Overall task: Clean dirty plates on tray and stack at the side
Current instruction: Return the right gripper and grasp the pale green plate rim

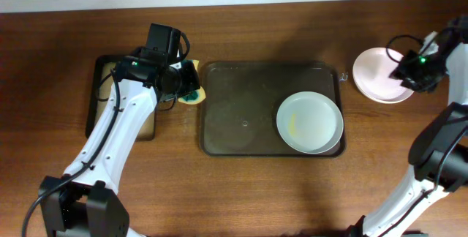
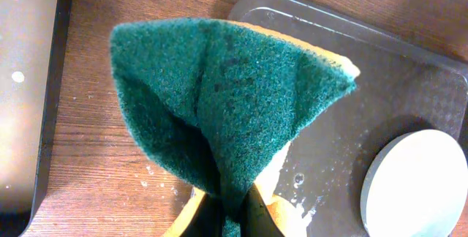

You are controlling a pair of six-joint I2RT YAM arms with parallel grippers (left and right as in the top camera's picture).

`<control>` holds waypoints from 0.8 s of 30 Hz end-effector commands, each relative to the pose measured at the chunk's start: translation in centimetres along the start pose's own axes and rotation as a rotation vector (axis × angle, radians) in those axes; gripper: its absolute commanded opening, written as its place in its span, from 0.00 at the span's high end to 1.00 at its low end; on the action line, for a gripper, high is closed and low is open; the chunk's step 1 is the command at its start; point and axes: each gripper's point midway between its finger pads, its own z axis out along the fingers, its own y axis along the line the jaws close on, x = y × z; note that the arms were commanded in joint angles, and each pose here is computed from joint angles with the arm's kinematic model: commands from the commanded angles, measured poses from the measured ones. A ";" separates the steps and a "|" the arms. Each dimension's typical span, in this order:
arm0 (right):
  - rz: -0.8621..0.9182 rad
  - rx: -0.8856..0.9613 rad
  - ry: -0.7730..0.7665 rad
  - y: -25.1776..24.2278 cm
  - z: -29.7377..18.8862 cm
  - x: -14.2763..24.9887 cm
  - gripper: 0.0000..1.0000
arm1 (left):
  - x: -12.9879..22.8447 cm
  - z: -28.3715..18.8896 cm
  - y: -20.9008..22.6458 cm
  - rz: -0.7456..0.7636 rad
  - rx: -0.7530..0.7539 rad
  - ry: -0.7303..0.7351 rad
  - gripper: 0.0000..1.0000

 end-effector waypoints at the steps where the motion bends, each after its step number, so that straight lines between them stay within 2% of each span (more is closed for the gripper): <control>1: -0.093 -0.046 0.010 5.2 -5.4 3.6 0.60 | -0.3 -1.0 -0.3 0.016 0.022 -0.021 1.00; 3: -0.184 -0.042 0.124 7.4 -5.7 7.5 0.60 | -0.3 -1.0 -0.3 0.016 0.022 -0.021 1.00; 4: -0.260 -0.022 0.180 8.4 -5.4 9.3 0.39 | -0.3 -1.0 -0.3 0.016 0.022 -0.021 1.00; 5: -0.293 0.031 0.214 8.4 -4.9 10.4 0.25 | -0.3 -1.0 -0.3 0.016 0.022 -0.020 1.00; 6: -0.322 0.081 0.236 8.3 -4.4 11.2 0.02 | -0.3 -1.0 -0.3 0.016 0.022 -0.020 1.00; 8: -0.356 0.201 0.289 7.8 -2.4 13.1 0.02 | -0.3 -1.0 -0.3 0.016 0.022 -0.020 1.00; 13: -0.392 0.178 0.403 7.8 1.8 17.5 0.02 | -0.3 -1.0 -0.3 0.016 0.022 -0.021 1.00; 14: -0.389 0.179 0.419 7.5 2.4 18.1 0.24 | -0.3 -1.0 -0.3 0.016 0.021 -0.021 1.00; 15: -0.388 0.181 0.424 7.2 3.0 18.4 0.34 | -0.3 -1.0 -0.3 0.016 0.022 -0.020 1.00; 19: -0.388 0.169 0.369 6.9 5.1 17.9 0.37 | -0.2 -1.0 -0.3 0.016 0.024 -0.018 1.00; 21: -0.394 0.164 0.338 6.8 6.2 17.6 0.46 | -0.1 -1.0 -0.5 0.016 0.037 -0.012 1.00; 24: -0.402 0.162 0.302 6.8 6.9 17.0 0.50 | -0.1 -1.0 -0.6 0.018 0.038 -0.011 1.00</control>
